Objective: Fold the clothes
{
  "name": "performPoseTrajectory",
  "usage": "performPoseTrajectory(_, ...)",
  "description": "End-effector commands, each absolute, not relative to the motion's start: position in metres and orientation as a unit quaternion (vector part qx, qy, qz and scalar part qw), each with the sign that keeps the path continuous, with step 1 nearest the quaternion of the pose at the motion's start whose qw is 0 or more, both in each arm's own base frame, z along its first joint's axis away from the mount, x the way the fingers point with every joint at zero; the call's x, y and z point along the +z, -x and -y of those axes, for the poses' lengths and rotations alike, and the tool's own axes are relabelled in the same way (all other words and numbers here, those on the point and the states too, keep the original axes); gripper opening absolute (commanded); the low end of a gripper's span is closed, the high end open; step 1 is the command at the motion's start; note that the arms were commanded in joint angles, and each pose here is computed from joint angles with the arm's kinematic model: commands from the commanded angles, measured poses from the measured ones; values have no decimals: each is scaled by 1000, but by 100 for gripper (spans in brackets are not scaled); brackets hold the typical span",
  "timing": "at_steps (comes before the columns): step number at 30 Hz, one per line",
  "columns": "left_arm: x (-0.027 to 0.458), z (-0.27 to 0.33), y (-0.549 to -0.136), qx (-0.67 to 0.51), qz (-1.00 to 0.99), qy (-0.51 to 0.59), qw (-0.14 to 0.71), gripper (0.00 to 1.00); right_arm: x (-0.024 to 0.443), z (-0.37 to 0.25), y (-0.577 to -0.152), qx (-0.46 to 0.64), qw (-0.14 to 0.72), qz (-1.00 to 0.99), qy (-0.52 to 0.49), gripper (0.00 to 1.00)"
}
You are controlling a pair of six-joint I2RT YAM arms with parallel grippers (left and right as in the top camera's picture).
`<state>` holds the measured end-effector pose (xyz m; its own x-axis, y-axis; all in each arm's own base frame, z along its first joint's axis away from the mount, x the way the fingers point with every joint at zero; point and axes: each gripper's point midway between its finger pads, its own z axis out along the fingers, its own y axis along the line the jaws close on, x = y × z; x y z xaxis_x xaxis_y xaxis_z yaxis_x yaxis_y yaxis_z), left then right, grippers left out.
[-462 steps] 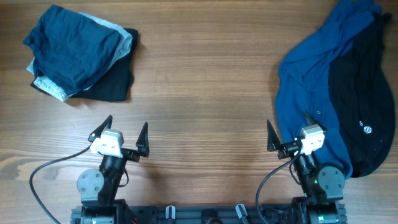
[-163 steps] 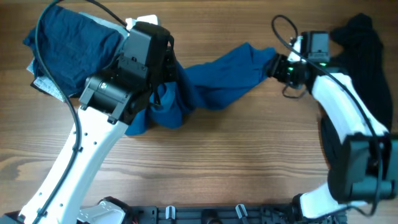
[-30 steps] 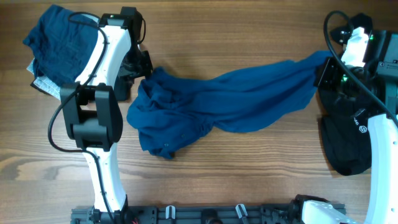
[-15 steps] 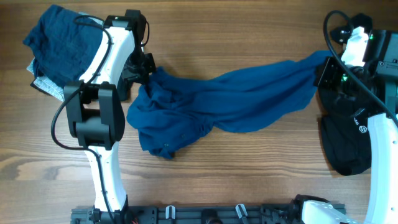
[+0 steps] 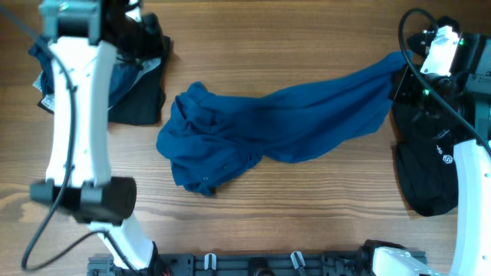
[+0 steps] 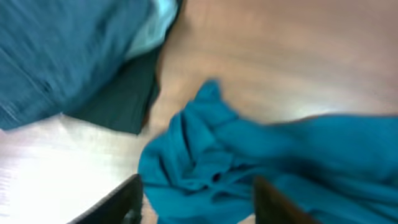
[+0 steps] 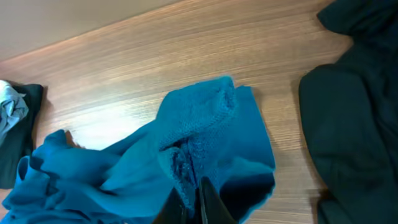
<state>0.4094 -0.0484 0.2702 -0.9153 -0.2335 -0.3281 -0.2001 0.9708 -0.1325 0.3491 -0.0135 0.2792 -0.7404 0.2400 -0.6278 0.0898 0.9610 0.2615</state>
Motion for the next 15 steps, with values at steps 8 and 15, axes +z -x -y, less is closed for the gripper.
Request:
performPoseTrajectory(8,69,62,-400,-52,-991,119,-22,63,283,19,-352,95,356,-926,-84,5)
performPoseTrajectory(15,29,64,-396,-59,-991,119,-17,49,283,19,-352,96,356,-926,-85,5)
